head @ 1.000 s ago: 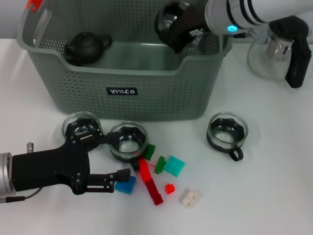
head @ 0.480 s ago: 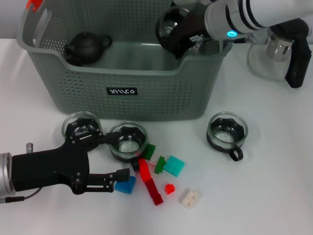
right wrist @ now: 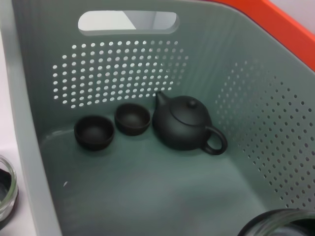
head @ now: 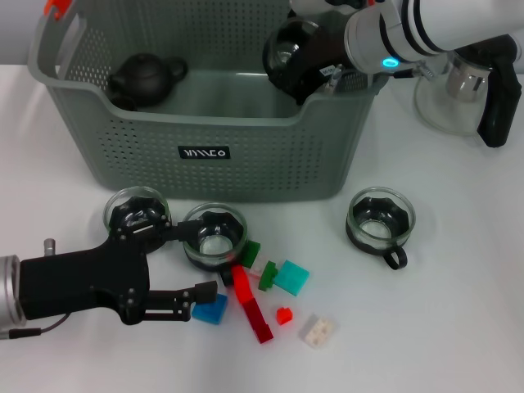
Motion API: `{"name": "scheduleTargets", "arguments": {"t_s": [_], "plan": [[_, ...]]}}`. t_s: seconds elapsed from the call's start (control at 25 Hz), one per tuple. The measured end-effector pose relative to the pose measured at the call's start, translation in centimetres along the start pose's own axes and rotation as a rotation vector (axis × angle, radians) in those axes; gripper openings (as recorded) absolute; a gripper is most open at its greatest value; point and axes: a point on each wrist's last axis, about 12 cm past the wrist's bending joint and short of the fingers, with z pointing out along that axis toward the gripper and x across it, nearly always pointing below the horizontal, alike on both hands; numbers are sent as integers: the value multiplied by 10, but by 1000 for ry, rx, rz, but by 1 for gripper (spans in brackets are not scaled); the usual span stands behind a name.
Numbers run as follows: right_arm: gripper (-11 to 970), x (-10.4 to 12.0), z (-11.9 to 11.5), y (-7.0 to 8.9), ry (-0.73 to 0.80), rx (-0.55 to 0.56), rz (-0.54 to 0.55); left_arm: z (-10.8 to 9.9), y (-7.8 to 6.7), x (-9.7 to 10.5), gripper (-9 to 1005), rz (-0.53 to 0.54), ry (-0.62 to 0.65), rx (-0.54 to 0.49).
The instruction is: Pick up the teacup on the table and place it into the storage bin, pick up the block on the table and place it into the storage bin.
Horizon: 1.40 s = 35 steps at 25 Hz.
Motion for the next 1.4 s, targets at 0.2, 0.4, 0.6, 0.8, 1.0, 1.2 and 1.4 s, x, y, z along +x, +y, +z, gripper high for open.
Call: {"name": "scheduleTargets", "arguments": {"t_s": [0.2,0.4,0.6,0.8,1.0,1.2,1.4], "plan": [[70,0,0,0,1,-1,1,0,0,0,948,0,0,0],[71,-1,-1,0,0,-5,-4,0,0,0,948,-1,0,-1],[210,-2,-2,1,0,-12,-1,-1,0,1,948,-2,0,-5],[391,-4,-4,-1,7,-7,5,-1,0,1,948,-2,1,-6],[539,-8,-8,-2,3,-11,-2,-1,0,1,948,-1,2,-7],[647,-17,-23,-9,-48,16,-6,-2,0,0,948,1,3,-8],[666,-27,-48,-16,-133,55,11,-2,0,0,948,1,3,-8]]}}
